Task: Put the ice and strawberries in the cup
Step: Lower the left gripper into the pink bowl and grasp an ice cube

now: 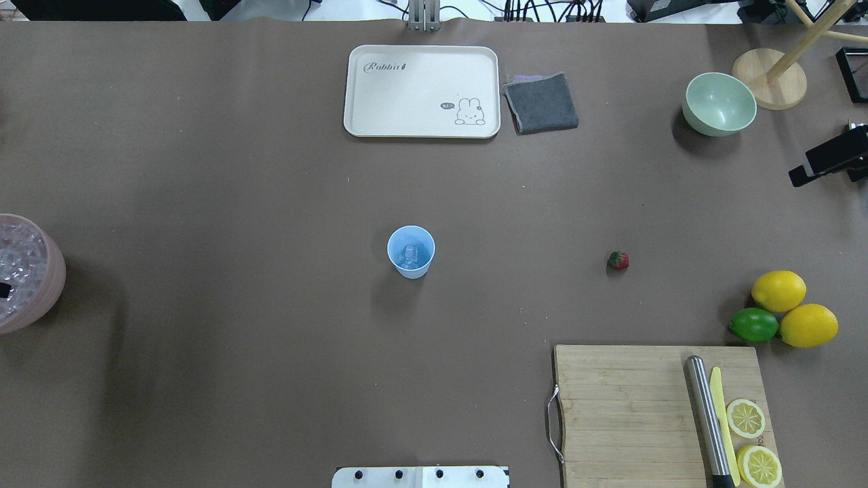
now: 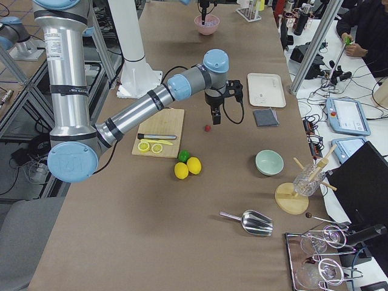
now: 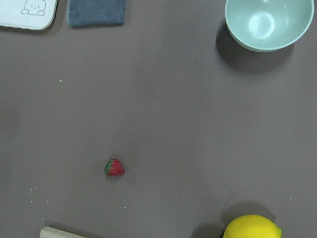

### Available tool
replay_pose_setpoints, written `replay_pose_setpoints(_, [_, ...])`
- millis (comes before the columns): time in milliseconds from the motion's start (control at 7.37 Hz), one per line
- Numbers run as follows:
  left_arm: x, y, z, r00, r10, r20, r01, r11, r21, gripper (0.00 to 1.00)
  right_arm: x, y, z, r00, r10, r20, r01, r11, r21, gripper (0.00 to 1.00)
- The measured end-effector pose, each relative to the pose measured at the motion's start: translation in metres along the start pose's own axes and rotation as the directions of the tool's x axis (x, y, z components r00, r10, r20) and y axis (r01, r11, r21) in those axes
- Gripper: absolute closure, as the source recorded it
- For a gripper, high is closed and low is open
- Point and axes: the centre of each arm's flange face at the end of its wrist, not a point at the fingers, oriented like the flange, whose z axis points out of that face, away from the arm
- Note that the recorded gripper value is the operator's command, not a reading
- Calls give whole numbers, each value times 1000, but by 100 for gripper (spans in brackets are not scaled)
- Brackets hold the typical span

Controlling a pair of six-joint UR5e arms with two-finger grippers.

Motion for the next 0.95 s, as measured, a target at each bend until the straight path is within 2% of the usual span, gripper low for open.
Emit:
replay_pose_setpoints(679, [9,0,8,1000,7,-3,-7,1000,-17,43,-2,-2,-1,1000,-4,0,4,1000,3,0])
replay_pose_setpoints(950, [10,0,10,1000,7,-4,-7,1000,-21,59,-3,-2,-1,1000,-4,1,4,1000,2,0])
